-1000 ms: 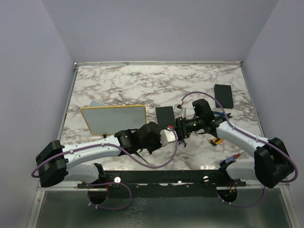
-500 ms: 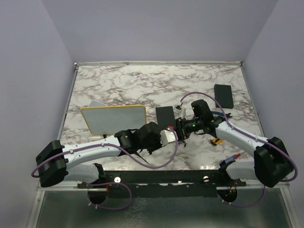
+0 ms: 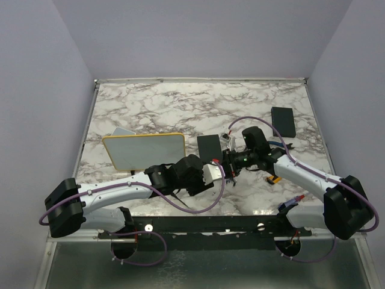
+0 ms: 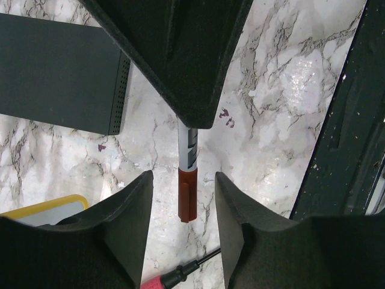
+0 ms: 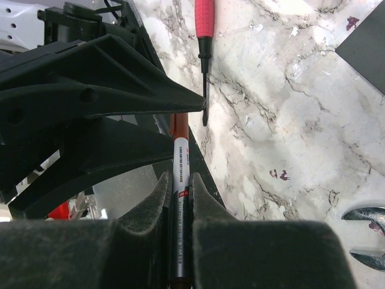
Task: Write a sentence on the whiteboard
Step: Open the whiteboard marker at the center of the board.
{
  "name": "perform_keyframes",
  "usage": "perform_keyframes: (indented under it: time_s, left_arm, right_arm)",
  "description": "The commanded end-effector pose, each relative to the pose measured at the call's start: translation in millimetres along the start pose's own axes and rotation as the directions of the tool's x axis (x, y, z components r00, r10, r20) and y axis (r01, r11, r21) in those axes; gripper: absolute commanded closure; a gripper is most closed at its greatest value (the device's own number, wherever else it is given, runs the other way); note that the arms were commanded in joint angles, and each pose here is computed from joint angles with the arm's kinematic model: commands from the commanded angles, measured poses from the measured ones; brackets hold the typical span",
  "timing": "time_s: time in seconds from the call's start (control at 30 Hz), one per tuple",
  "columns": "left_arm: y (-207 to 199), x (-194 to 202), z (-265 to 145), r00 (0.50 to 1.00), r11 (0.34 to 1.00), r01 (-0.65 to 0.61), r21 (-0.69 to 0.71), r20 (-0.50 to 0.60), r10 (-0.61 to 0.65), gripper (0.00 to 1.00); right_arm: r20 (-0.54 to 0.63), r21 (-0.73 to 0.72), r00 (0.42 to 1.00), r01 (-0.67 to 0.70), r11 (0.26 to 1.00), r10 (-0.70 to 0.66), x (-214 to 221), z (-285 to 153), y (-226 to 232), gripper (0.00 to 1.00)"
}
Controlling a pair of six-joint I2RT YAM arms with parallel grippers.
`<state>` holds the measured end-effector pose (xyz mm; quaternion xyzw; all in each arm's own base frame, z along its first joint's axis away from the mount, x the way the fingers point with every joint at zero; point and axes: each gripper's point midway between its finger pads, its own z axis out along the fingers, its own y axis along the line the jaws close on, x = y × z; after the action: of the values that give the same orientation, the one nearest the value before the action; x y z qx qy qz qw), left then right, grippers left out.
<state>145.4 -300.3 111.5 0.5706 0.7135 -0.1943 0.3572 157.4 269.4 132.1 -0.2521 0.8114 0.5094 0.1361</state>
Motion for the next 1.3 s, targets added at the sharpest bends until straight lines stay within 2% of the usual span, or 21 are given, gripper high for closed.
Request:
perform_keyframes:
  time_s: [0.0,0.13,0.3,0.33,0.43,0.47,0.67,0.9,1.27]
  left_arm:
    - [3,-3,-5,1.000,1.000,-0.003,-0.023,0.019,0.003,0.56]
    - [3,-2,-5,1.000,1.000,-0.004,-0.022,0.020,0.005,0.59]
    - [0,0,-2,1.000,1.000,0.002,-0.004,0.007,-0.002,0.68]
    - [0,0,-3,1.000,1.000,0.001,-0.005,0.006,-0.001,0.73]
    - [3,0,-5,1.000,1.000,0.000,-0.024,0.011,0.000,0.98]
    - [3,0,-6,1.000,1.000,0.000,-0.027,0.014,0.000,1.00]
    - [11,3,-10,1.000,0.997,-0.005,-0.074,0.012,0.006,1.00]
    - [17,8,-11,1.000,0.994,-0.021,-0.107,-0.006,0.021,1.00]
    - [21,10,-17,0.999,0.990,-0.035,-0.133,0.002,0.035,1.00]
  right_arm:
    - [0.006,-0.034,0.998,0.057,0.998,-0.057,-7,-5,16,1.00]
    - [0.001,-0.050,0.998,0.066,0.997,-0.067,-8,-7,21,1.00]
    - [-0.009,-0.075,0.997,0.075,0.994,-0.076,-8,-9,27,1.00]
    - [-0.011,-0.078,0.997,0.080,0.994,-0.081,-8,-10,29,1.00]
    - [-0.005,-0.050,0.995,0.103,0.993,-0.103,-12,-14,30,1.00]
    - [0.000,-0.032,0.993,0.115,0.993,-0.116,-13,-16,29,1.00]
    - [0.081,0.105,0.983,0.156,0.982,-0.165,-31,-31,27,0.99]
    - [0.041,0.215,0.987,0.141,0.967,-0.153,-32,-45,21,0.99]
    - [0.053,0.258,0.976,0.189,0.948,-0.210,-39,-66,32,1.00]
